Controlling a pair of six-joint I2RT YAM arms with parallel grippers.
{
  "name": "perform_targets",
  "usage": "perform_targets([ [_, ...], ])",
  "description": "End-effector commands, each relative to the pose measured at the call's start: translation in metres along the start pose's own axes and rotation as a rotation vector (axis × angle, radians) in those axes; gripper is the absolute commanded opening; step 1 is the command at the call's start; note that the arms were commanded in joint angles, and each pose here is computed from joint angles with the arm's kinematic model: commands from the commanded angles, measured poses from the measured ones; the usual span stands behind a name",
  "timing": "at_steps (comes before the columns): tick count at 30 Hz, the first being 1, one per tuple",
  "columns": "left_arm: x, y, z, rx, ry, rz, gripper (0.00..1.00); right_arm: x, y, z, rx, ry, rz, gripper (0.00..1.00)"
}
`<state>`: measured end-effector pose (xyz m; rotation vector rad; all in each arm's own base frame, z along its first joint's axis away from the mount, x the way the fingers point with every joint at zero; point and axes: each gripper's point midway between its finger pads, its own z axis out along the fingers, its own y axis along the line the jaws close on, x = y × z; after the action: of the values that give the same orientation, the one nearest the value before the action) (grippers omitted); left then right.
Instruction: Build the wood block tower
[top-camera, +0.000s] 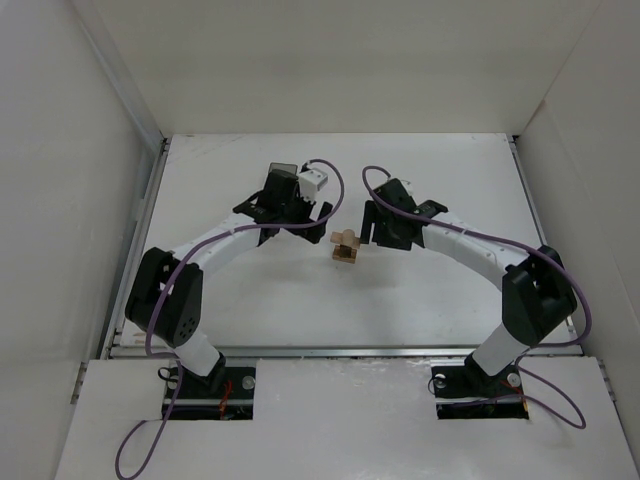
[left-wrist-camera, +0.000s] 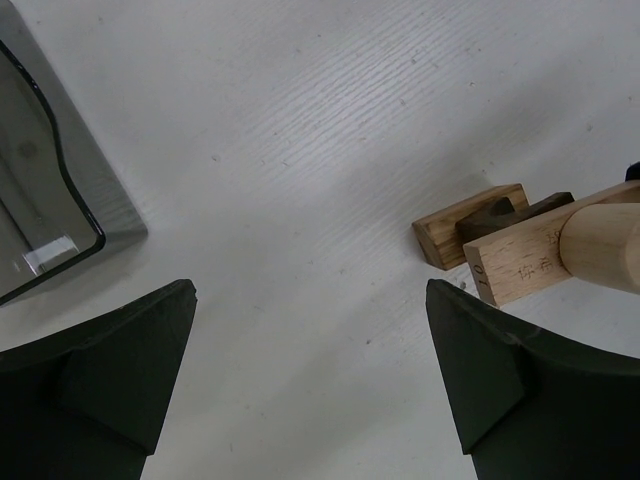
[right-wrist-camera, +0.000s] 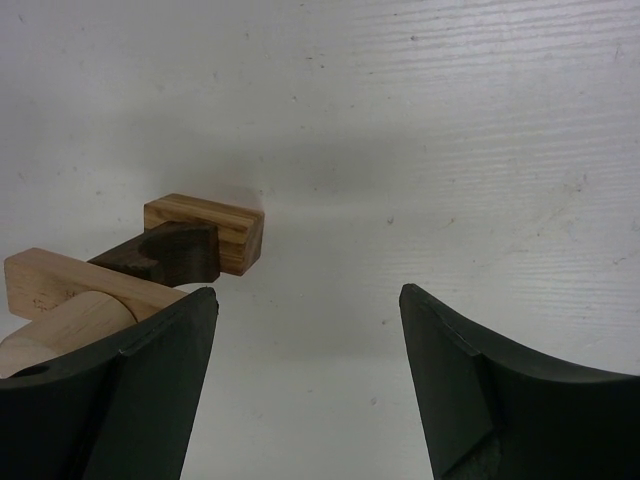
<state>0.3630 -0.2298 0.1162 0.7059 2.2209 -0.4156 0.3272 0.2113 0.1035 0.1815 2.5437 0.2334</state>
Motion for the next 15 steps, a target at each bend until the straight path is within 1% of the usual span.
perform_targets([
  [1,-0.005,-0.009,-0.005,0.033,-0.024,0.029,0.98,-0.01,0.008,-0.01,-0.03,-0.037,0.017,0.79],
  [5,-0.003,-0.019,-0.002,0.057,-0.014,0.041,0.97,-0.013,0.011,-0.008,-0.035,-0.044,0.018,0.79],
  [15,0.005,-0.02,-0.002,0.067,0.005,0.047,0.97,-0.021,0.016,-0.005,-0.034,-0.056,0.012,0.79],
])
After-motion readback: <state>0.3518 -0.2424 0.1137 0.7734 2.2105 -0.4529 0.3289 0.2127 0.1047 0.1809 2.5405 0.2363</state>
